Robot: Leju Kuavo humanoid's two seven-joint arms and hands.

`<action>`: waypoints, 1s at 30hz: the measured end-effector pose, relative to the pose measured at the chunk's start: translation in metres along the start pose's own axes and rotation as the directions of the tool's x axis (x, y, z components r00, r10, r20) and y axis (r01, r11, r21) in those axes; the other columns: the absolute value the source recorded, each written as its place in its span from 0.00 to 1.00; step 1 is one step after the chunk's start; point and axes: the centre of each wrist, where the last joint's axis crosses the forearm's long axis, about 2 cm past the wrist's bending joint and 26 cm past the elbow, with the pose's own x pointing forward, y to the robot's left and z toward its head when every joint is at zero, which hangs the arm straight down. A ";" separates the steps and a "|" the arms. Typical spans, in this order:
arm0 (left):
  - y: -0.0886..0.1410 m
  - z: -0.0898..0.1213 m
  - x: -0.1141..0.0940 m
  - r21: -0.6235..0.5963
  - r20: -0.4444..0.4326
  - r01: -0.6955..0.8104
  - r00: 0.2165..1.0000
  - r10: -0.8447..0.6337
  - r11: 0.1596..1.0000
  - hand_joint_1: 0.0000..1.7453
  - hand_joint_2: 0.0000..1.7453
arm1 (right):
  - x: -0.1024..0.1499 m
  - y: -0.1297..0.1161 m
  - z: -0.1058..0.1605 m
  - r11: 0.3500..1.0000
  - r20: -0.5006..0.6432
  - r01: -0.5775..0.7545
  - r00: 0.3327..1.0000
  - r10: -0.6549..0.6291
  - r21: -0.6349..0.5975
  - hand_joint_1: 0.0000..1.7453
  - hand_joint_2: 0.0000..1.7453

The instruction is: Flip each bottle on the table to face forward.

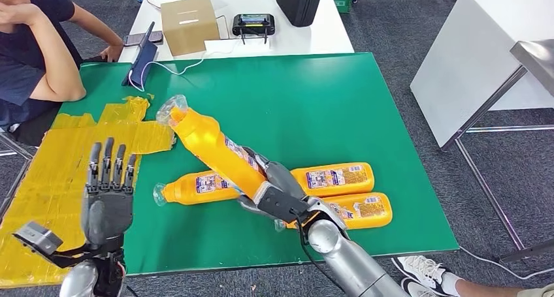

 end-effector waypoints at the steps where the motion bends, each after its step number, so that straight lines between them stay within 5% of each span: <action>1: -0.004 -0.001 -0.001 -0.016 -0.006 -0.015 1.000 0.014 1.000 0.00 1.00 | 0.003 0.000 -0.004 1.000 0.005 -0.003 1.000 0.003 0.002 1.00 1.00; 10: -0.020 -0.002 -0.004 -0.078 -0.036 -0.096 0.995 0.094 0.992 0.00 1.00 | 0.018 0.008 -0.024 0.998 0.030 -0.040 0.999 0.039 0.044 1.00 1.00; 23: -0.023 0.000 -0.012 -0.089 -0.090 -0.170 0.983 0.162 0.981 0.00 1.00 | 0.033 0.079 -0.044 0.956 0.036 -0.123 0.992 0.118 0.266 1.00 1.00; 30: -0.016 0.004 -0.016 -0.071 -0.116 -0.155 0.982 0.146 0.985 0.00 1.00 | 0.032 0.094 -0.046 0.937 0.032 -0.143 0.990 0.140 0.319 1.00 1.00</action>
